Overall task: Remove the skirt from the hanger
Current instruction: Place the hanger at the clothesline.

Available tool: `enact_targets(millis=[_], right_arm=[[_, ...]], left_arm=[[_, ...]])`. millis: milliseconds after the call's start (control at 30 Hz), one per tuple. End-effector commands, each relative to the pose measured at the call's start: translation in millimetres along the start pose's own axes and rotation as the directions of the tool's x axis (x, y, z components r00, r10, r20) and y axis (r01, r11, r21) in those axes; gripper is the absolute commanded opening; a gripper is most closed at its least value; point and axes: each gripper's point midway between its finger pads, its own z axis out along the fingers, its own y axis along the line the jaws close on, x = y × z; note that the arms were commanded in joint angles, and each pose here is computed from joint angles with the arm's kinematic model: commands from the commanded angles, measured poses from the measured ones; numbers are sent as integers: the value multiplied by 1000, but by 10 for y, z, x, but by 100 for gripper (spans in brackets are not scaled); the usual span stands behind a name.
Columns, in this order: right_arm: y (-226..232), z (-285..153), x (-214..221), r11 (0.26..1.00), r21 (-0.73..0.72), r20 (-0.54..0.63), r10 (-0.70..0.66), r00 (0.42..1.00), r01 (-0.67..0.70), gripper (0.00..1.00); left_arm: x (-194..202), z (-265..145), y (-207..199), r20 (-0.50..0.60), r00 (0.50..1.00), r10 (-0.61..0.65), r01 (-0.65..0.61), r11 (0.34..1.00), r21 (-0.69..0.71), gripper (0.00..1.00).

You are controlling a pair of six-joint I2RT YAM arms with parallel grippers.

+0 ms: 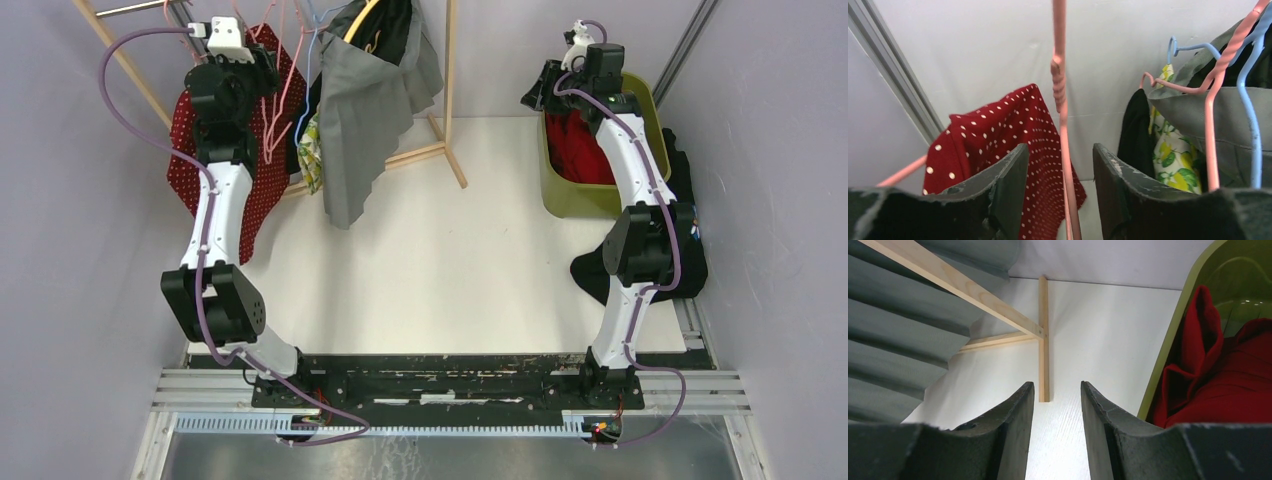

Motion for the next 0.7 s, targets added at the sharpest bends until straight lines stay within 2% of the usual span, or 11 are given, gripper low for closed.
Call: enact_targets(millis=[0, 133, 433, 533, 667], right_arm=[[81, -32, -192, 999, -29, 56, -19, 998, 21, 45], [64, -21, -150, 999, -32, 46, -15, 999, 17, 45], [65, -25, -83, 999, -40, 31, -20, 999, 22, 45], [81, -35, -114, 999, -44, 38, -22, 999, 24, 45], [112, -31, -139, 998, -59, 46, -12, 999, 14, 45]], left_arm=[[-445, -187, -62, 72, 997, 26, -28, 999, 30, 63], [-619, -341, -120, 93, 995, 37, -42, 998, 51, 69], [-1001, -966, -243, 146, 987, 70, -79, 995, 58, 74], [-1025, -1192, -146, 138, 985, 106, -105, 994, -13, 74], [-853, -1315, 134, 64, 988, 142, -132, 982, -138, 71]])
